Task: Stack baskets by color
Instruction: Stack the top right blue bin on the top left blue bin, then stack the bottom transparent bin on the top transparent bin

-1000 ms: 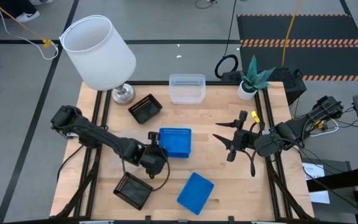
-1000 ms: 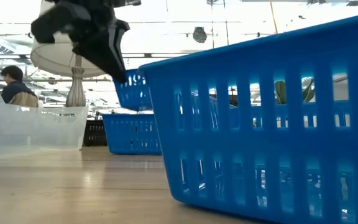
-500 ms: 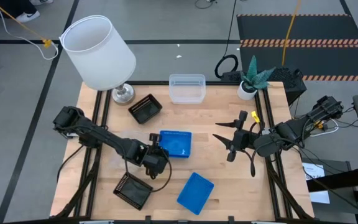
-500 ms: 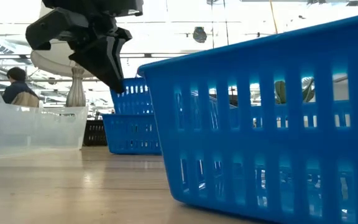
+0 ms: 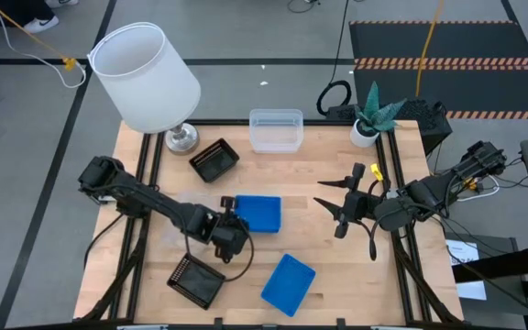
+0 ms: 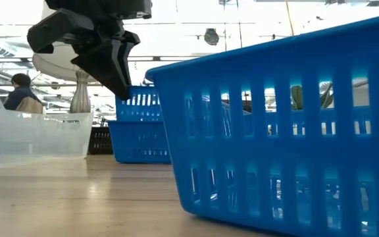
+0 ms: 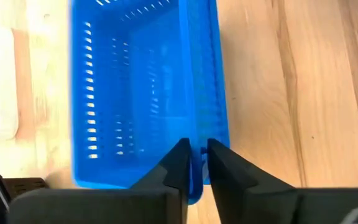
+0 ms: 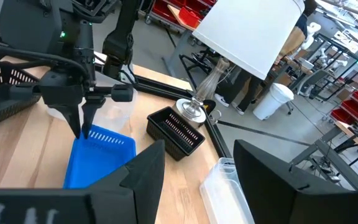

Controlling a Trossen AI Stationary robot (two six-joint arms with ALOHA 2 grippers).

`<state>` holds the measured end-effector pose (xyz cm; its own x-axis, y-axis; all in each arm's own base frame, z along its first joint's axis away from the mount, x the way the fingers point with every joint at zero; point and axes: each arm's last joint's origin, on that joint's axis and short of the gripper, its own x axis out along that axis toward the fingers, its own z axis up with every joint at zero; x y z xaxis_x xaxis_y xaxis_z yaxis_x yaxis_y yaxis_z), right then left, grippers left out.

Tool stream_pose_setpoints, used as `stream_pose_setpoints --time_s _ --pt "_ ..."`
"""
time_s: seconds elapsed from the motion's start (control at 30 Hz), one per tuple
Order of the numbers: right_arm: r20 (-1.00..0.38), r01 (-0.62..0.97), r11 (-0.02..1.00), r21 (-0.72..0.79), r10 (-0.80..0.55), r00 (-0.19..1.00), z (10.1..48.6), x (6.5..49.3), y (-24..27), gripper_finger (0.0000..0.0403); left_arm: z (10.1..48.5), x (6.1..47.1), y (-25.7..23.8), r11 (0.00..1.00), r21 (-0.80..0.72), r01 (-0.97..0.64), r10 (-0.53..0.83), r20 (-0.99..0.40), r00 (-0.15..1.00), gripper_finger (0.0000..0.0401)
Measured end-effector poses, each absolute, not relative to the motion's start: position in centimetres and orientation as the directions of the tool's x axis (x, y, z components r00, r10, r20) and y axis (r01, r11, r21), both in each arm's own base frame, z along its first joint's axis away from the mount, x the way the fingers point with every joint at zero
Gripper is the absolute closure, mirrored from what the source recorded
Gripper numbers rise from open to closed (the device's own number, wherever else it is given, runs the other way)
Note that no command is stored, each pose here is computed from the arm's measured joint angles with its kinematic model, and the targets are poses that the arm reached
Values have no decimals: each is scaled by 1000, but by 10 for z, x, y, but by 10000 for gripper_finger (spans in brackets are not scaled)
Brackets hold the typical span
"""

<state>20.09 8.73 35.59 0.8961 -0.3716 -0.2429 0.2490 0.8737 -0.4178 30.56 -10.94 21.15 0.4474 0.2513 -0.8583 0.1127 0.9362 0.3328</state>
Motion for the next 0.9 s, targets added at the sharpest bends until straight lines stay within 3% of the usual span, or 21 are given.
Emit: stream_pose_setpoints --time_s 0.43,0.7,0.9 --pt "-244 246 875 -417 -368 897 356 201 87 218 212 308 -106 940 328 93 252 -853 456 226" --pt "-259 229 888 -398 -348 901 353 204 90 218 241 298 -104 952 299 71 216 -815 538 231" --pt "-325 42 939 -341 -159 932 343 220 101 218 265 286 -106 960 271 68 173 -769 615 247"
